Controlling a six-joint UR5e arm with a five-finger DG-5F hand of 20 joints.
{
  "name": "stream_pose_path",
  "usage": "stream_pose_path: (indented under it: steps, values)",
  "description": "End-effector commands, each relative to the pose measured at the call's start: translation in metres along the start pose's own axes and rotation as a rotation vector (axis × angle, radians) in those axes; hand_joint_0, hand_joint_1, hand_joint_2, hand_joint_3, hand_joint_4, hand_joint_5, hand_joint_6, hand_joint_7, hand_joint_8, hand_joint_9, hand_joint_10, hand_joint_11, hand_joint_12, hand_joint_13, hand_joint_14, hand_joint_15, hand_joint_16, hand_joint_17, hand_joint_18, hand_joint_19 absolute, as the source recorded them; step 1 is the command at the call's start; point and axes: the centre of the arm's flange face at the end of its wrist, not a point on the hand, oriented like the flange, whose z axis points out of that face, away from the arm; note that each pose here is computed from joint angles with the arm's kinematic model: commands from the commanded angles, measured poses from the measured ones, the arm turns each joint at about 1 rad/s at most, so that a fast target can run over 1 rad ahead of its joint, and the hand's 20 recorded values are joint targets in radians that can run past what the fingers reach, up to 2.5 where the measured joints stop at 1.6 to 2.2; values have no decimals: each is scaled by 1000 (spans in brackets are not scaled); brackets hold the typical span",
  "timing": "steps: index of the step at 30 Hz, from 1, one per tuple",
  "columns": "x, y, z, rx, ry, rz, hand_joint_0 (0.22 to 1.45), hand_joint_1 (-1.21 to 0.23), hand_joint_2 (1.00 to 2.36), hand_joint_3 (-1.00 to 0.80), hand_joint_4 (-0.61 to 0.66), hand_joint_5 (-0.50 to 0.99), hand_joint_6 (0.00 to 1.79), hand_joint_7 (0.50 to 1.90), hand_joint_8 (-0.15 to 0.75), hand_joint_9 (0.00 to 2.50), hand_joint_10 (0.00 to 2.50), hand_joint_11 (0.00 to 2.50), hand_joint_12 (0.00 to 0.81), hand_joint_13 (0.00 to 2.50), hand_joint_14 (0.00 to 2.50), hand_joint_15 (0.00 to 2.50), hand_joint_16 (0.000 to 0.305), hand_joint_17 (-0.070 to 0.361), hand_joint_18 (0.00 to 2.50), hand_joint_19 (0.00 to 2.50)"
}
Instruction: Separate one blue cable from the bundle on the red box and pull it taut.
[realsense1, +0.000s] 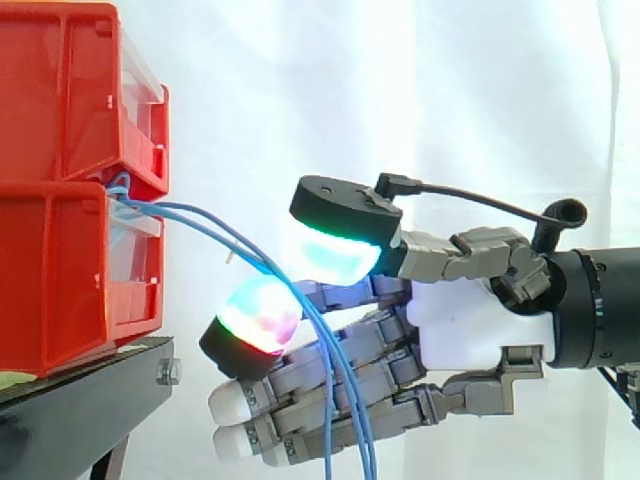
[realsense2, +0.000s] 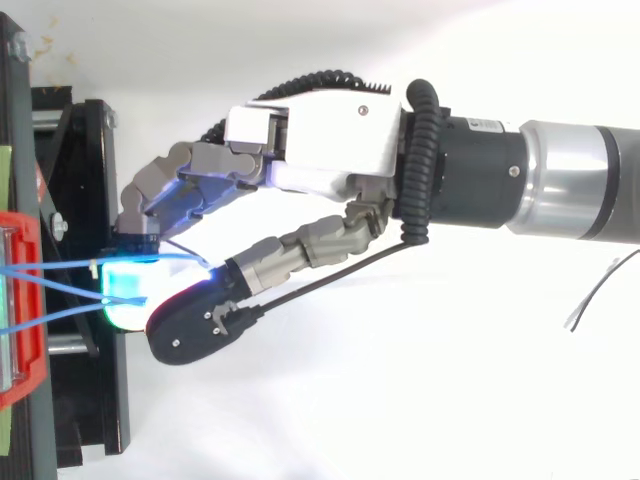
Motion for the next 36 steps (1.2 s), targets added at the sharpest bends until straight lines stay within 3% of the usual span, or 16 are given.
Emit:
stream_pose_path:
  steps: [1,5,11,14,17,18,19,20,22,31,35,36]
  values:
    - [0,-3,1,2,-2,1,543,-620,1001,-486,180,-137,886,801,255,655,8,218,341,324,10,243,45,102,209,177]
    - [0,-3,1,2,-2,-1,525,-526,1000,-500,165,-135,865,835,260,666,7,219,344,326,10,258,46,104,211,191]
    - [0,-4,2,-7,-2,-2,565,-504,1004,-455,158,-130,859,864,253,674,9,216,333,329,10,255,44,100,203,194]
    - [-2,-20,17,-10,-1,8,585,-540,1007,-392,163,-130,866,851,250,676,8,220,330,333,10,257,44,98,212,188]
    - [-3,-11,27,-20,17,22,585,-592,1011,-331,166,-132,876,872,253,676,8,233,332,337,10,253,43,98,221,187]
    - [-4,-13,22,22,29,21,582,-615,1011,-308,166,-133,881,871,252,673,8,234,332,338,12,256,44,98,222,189]
    - [-4,-12,21,36,35,19,582,-637,1011,-293,167,-135,887,868,248,664,8,231,333,338,10,252,43,98,226,184]
    - [-7,1,12,122,47,12,583,-647,1012,-286,167,-135,889,869,249,661,8,237,333,338,10,258,43,98,226,181]
    - [-11,8,11,148,43,8,586,-686,1012,-262,162,-136,898,855,260,662,8,239,345,346,10,256,45,102,240,166]
    - [-14,20,13,119,39,4,687,-868,1005,-422,24,-150,920,832,240,641,8,242,337,373,10,234,43,96,337,140]
    - [-15,22,14,115,39,2,686,-873,1000,-500,68,-139,913,851,238,679,8,244,339,398,10,241,42,95,370,149]
    - [-15,22,14,115,39,2,626,-834,1000,-500,121,-122,902,900,237,711,9,252,336,407,10,250,42,93,370,182]
